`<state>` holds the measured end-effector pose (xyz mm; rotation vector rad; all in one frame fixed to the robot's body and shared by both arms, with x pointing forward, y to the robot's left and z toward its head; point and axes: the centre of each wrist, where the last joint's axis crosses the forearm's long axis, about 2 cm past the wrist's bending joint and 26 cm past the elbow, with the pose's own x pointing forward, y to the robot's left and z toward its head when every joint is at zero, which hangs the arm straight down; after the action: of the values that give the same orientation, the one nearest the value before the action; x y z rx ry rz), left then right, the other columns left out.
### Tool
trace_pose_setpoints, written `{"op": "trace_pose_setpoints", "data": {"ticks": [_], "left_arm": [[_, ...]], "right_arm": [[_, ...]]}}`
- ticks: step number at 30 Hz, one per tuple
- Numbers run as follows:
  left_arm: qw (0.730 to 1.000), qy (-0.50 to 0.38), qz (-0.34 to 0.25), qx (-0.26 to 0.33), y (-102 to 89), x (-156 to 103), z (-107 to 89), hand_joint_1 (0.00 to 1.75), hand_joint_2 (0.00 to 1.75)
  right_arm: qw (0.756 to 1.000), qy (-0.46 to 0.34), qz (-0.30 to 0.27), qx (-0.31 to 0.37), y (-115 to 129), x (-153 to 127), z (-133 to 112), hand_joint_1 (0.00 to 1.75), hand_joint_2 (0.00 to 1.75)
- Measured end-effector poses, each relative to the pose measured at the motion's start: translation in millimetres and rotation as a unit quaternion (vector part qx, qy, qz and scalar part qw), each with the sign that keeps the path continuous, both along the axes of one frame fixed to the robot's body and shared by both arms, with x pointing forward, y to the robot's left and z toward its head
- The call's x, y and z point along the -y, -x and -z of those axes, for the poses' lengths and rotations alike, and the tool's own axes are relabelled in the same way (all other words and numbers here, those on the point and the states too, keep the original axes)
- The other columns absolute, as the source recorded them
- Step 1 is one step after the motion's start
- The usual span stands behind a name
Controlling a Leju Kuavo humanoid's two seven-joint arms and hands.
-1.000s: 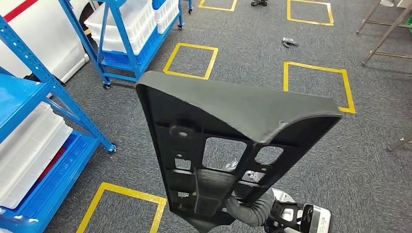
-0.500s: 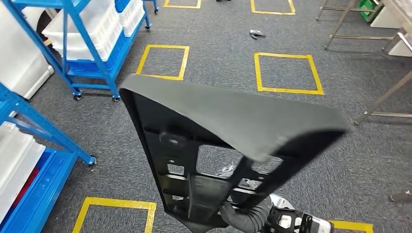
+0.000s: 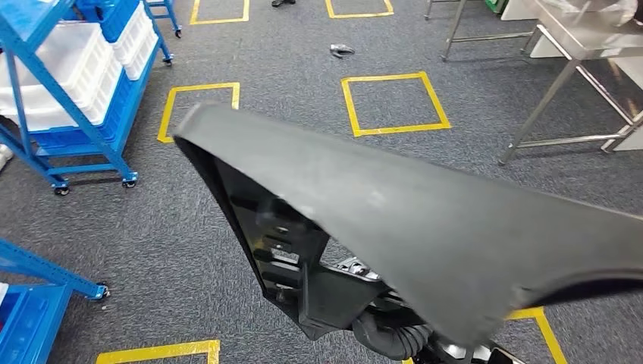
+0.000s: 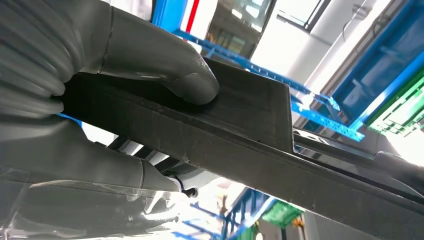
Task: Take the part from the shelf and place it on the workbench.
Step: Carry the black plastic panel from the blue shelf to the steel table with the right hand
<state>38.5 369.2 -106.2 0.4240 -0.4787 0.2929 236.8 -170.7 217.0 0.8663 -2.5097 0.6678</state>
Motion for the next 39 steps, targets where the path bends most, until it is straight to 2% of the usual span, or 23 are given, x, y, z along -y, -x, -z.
{"op": "trace_pose_setpoints", "data": {"ticks": [5, 18, 31, 39], "left_arm": [[1.0, -0.004, 0.011, 0.003, -4.2, -8, -1.7, 0.0, 1.75], [1.0, 0.001, -0.002, 0.015, -4.4, -3, -0.9, 0.0, 1.75], [1.0, 0.014, -0.017, 0.001, 0.5, 2, 0.4, 0.0, 1.75], [1.0, 0.03, -0.005, -0.002, 3.2, 16, 2.5, 0.0, 1.75]], "right_arm": [[1.0, 0.008, 0.013, 0.011, 0, 1, -1, 1.71, 1.75], [0.999, 0.033, 0.003, 0.023, 2, -9, -1, 1.71, 1.75], [0.999, 0.049, 0.008, -0.005, -2, -12, 3, 1.71, 1.75], [0.998, 0.055, 0.011, -0.021, -3, -11, 14, 1.71, 1.75]]}}
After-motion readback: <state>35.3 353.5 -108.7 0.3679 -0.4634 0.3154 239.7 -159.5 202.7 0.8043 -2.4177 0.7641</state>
